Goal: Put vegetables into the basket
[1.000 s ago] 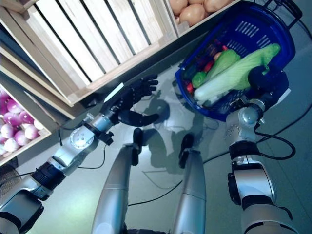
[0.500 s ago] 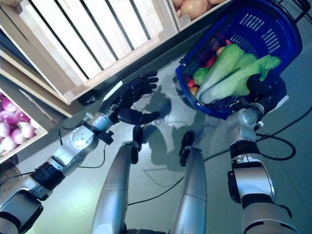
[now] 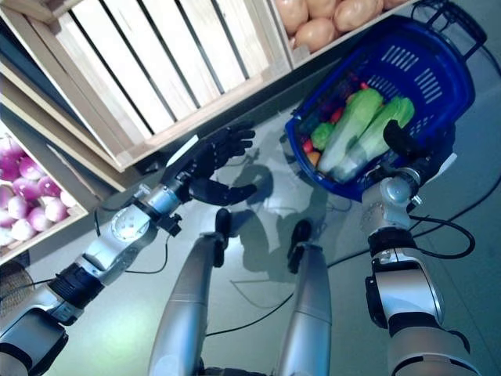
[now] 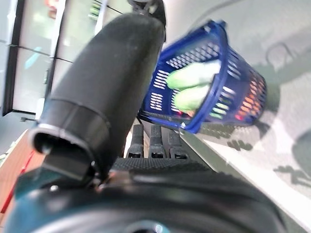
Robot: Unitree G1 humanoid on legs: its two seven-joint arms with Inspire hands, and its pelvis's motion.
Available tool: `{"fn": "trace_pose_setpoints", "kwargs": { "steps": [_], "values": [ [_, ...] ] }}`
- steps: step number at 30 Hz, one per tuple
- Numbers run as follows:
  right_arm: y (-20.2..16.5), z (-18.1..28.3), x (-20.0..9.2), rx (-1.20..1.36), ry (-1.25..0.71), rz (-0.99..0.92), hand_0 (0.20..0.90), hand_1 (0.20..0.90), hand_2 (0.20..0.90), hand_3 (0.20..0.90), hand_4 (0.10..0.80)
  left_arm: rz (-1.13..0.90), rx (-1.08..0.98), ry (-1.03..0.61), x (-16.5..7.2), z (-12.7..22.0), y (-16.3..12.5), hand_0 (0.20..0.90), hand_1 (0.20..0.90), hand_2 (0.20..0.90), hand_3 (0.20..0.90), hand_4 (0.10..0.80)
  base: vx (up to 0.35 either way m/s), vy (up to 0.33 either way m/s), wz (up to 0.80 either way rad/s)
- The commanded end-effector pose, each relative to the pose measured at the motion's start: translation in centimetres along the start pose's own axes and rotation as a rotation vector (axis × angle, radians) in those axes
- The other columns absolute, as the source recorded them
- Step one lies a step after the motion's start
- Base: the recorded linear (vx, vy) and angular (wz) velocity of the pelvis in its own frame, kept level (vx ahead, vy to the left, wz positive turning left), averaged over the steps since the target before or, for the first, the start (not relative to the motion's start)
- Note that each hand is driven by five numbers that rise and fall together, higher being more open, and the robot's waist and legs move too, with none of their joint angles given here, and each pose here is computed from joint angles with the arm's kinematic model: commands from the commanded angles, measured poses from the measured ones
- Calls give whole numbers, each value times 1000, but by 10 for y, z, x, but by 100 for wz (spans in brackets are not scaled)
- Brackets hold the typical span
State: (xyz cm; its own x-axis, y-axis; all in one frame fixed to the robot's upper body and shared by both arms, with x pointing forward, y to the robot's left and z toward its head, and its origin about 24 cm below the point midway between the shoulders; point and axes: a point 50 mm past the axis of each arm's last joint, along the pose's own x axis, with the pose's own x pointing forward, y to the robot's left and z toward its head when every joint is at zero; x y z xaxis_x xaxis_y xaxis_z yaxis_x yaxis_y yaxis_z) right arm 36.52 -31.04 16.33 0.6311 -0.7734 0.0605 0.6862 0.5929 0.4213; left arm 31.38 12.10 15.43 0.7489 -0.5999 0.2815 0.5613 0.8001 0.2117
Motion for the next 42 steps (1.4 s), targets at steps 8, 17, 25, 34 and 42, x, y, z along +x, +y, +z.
{"fn": "trace_pose_setpoints", "kwargs": {
  "steps": [8,17,25,34,42],
  "values": [
    [5,12,-16,-98,-197,289,900,900,900,900,800,-13,-161,-166,-4,18,-10,900,900,900,900,800,26,39,-2],
    [-69,-77,-80,-222,113,527,900,900,900,900,800,148,-211,99,-53,-47,-6,900,900,900,900,800,109,68,-11],
    [-114,-140,-145,-499,393,663,900,900,900,900,800,290,-260,431,-113,-115,-16,900,900,900,900,800,186,63,-23],
    [-186,-202,-199,-837,894,722,900,900,900,900,800,346,-238,906,-183,-187,-41,900,900,900,900,800,71,36,-11],
    [-247,-219,-242,-991,1261,548,900,900,900,900,800,395,-248,1280,-251,-215,-60,900,900,900,900,800,8,9,0]
  ]
}}
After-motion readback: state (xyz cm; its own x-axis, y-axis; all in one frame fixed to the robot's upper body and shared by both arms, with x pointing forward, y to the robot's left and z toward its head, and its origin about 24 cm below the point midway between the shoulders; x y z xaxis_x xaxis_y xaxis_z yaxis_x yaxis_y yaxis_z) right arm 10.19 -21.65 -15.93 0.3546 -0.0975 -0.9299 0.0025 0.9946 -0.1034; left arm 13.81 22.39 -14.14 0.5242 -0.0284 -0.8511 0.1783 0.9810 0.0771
